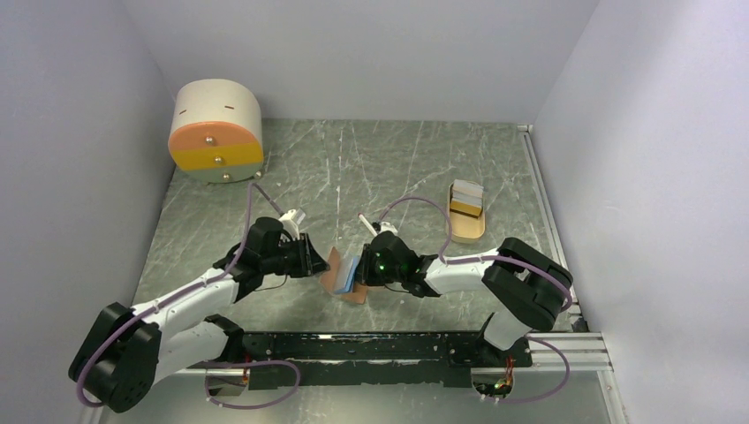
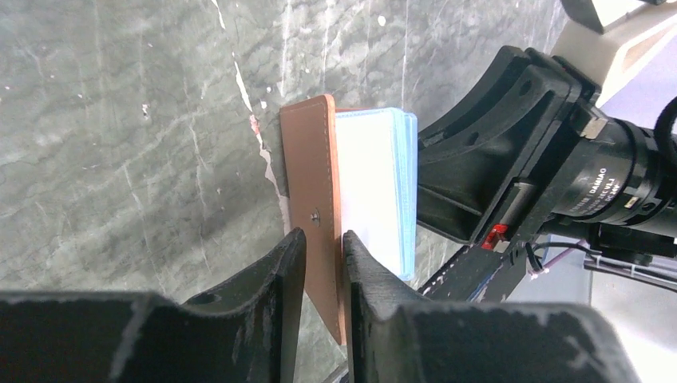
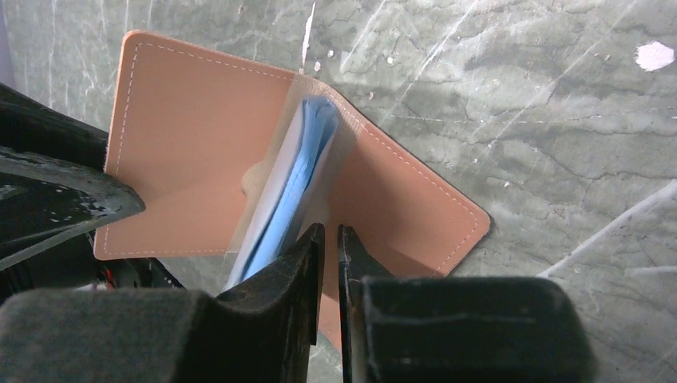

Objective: Put the credit cards into the card holder

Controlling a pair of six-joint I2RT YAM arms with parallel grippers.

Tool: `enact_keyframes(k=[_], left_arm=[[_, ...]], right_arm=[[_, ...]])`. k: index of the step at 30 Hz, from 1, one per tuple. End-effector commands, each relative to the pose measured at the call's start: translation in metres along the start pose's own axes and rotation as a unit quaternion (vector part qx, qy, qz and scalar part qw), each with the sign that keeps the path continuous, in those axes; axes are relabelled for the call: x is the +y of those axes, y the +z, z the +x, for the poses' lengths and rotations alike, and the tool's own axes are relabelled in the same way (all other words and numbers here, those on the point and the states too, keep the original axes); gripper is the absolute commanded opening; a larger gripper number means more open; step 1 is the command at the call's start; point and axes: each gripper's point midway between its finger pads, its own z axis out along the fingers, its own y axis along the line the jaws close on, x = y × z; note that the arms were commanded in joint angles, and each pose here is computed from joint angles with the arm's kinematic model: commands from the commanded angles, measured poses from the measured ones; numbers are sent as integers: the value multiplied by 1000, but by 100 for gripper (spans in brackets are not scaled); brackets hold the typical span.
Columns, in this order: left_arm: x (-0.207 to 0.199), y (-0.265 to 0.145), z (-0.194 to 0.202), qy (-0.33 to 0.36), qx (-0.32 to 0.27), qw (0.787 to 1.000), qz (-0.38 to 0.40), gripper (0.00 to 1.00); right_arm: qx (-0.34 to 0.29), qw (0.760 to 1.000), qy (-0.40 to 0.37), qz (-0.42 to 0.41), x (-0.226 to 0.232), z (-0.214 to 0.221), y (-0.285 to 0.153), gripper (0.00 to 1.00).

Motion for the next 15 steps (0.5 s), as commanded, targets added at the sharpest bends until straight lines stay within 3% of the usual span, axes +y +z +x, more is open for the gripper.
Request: enact_keyframes(k=[1, 15], left_arm=[[-15, 3, -7, 17, 6, 999, 35, 30], [-33, -2, -14, 16, -3, 997, 69, 45]], right_arm=[[-8, 1000, -8, -8, 8, -9, 1, 16], [-8, 997, -2, -72, 54, -27, 4, 18]])
